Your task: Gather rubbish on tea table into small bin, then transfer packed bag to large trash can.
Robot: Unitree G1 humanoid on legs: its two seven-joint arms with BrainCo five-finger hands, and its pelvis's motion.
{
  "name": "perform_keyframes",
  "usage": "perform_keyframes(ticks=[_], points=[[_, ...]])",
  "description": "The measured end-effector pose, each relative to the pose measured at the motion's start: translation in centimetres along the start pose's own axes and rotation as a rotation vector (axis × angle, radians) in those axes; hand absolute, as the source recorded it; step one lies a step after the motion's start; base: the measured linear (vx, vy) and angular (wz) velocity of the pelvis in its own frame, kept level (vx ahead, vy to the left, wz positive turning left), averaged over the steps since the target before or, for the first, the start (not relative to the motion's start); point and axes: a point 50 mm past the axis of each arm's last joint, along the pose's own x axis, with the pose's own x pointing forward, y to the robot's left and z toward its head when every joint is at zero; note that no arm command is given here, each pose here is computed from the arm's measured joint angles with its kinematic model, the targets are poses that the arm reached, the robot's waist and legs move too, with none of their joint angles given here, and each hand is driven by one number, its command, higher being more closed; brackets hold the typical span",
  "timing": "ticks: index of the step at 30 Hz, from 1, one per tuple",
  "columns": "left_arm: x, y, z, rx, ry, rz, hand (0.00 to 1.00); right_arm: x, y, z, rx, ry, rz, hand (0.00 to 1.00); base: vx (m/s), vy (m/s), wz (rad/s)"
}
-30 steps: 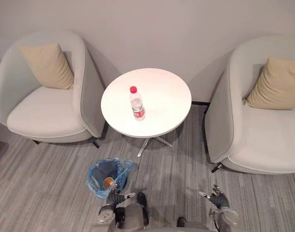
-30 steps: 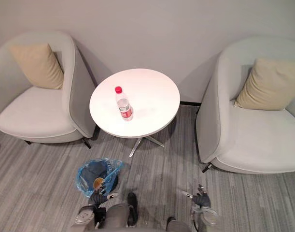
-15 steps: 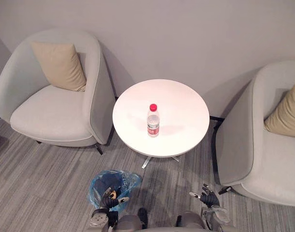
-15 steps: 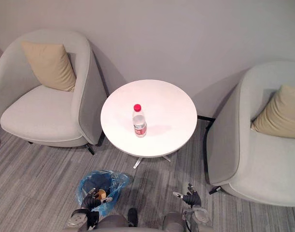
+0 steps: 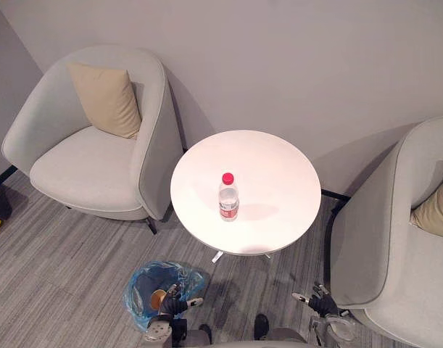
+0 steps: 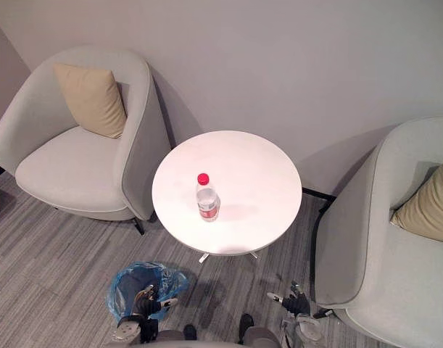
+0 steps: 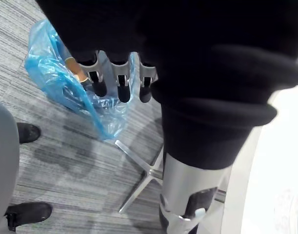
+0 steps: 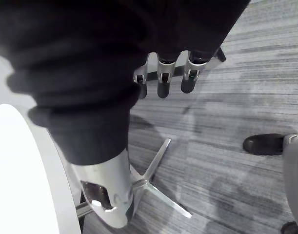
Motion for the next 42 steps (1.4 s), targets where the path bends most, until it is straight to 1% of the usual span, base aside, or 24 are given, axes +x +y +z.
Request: perform_keyframes(ticks=[2,13,18,29,32,42], points=[[0.0,0.1,0.0,0.003,0.000,0.002,0.00,-0.1,0.1,0.7,0.004,-0.036,0.008,0.00,-0.04,0.014,0.00],[-0.3,0.3,-0.2,0.004,-0.010,0.003,0.00,-1.1,0.8,7.4,0.012,-0.361,0.048,0.00,-0.02,0.001,0.08],[-0.5,0.3,0.6,-0.002,-0.054,0.001,0.00,-2.1,1.5,11.8,-0.007,-0.566,0.079,0.00,-0.01,-0.014,0.14],[-0.5,0.6,0.9,-0.002,-0.071,0.004,0.00,-2.1,4.8,16.3,-0.072,-0.714,0.159,0.00,-0.01,-0.017,0.20],[-0.4,0.6,1.0,-0.006,-0.073,0.003,0.00,-2.2,5.3,17.5,-0.072,-0.744,0.161,0.00,-0.04,-0.024,0.25],[-0.5,0.6,0.9,-0.027,-0.071,0.006,0.00,-1.4,7.3,20.0,-0.102,-0.776,0.192,0.00,-0.05,-0.007,0.22]])
